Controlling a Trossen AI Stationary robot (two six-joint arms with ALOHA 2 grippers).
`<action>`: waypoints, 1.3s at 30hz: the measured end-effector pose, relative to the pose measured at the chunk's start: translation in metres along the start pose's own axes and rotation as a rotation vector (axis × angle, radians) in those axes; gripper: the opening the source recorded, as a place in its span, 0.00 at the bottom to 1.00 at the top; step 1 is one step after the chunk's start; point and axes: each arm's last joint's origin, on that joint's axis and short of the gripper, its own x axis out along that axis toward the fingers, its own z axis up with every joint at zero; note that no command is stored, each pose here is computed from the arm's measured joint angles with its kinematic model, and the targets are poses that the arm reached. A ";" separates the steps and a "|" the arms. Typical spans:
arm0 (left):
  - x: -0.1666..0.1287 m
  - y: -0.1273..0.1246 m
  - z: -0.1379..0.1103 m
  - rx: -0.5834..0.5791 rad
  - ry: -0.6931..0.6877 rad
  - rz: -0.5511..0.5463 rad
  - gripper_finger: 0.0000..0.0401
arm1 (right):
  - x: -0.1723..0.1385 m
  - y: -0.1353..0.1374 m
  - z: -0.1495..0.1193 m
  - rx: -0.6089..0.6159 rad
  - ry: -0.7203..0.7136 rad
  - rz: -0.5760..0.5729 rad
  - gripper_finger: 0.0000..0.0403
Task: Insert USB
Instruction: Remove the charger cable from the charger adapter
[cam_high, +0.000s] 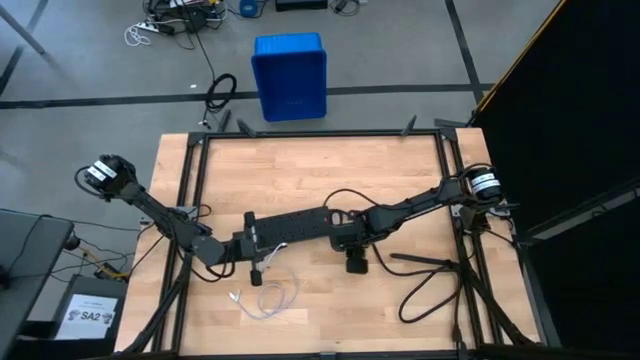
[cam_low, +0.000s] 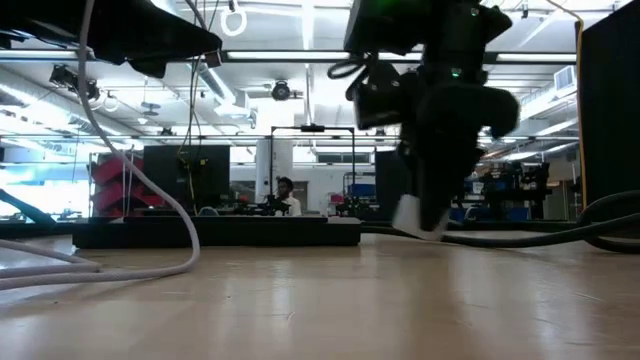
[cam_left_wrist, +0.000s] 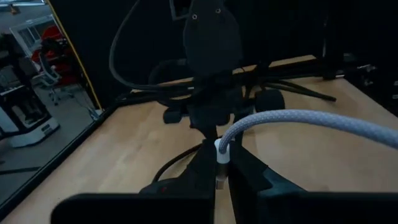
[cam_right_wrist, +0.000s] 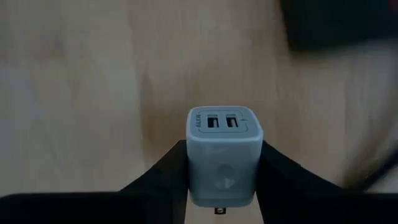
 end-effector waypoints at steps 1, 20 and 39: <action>0.000 0.000 0.000 -0.002 -0.002 -0.003 0.00 | 0.000 0.000 0.001 0.010 -0.003 -0.006 0.28; 0.000 -0.001 -0.001 -0.010 0.009 -0.042 0.00 | -0.012 0.004 0.010 0.041 -0.021 -0.001 0.78; 0.000 -0.004 0.006 0.012 -0.066 -0.139 0.01 | -0.033 0.043 0.068 -0.171 -0.980 0.087 0.46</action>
